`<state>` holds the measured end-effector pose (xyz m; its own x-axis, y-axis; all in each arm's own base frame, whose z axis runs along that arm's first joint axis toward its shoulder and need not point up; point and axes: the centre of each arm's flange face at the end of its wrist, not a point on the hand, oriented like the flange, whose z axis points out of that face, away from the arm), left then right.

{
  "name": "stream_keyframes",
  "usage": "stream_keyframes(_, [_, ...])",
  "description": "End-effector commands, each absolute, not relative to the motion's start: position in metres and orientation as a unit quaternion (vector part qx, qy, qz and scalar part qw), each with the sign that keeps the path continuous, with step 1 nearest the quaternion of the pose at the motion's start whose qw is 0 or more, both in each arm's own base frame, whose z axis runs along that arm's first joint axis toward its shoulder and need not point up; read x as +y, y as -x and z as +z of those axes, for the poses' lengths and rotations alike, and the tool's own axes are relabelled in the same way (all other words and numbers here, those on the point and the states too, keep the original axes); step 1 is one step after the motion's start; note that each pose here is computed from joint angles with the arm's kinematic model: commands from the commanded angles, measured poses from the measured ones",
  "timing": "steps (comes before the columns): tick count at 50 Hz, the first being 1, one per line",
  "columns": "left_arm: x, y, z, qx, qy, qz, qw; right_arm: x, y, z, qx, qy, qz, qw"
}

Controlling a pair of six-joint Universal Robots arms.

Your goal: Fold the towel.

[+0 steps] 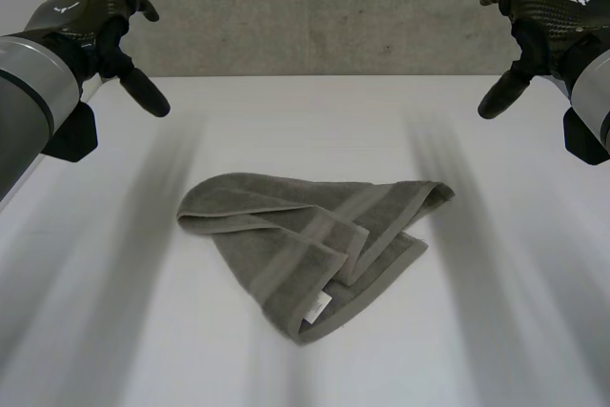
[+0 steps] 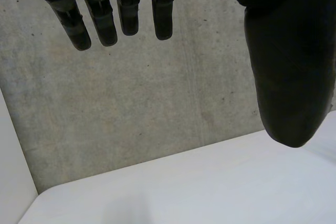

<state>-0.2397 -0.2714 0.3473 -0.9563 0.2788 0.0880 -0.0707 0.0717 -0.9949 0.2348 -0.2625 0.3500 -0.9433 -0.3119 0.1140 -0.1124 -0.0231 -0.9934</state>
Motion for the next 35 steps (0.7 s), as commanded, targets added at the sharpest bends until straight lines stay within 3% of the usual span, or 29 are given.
stream_keyframes(1, [-0.271,0.24,0.347,-0.72,0.074,0.677,0.129,-0.263,-0.235,0.349,0.696,0.152,-0.698,0.071])
stream_keyframes(21, [-0.274,0.241,0.341,-0.725,0.076,0.673,0.126,-0.256,-0.243,0.347,0.7,0.178,-0.685,0.094])
stream_keyframes(26, [-0.299,0.25,0.303,-0.755,0.116,0.633,0.127,-0.233,-0.262,0.336,0.712,0.248,-0.634,0.17])
stream_keyframes(32, [-0.32,0.251,0.263,-0.779,0.162,0.592,0.125,-0.233,-0.266,0.319,0.724,0.262,-0.611,0.182])
stream_keyframes(35, [-0.326,0.255,0.238,-0.793,0.185,0.567,0.124,-0.24,-0.274,0.292,0.741,0.272,-0.586,0.181])
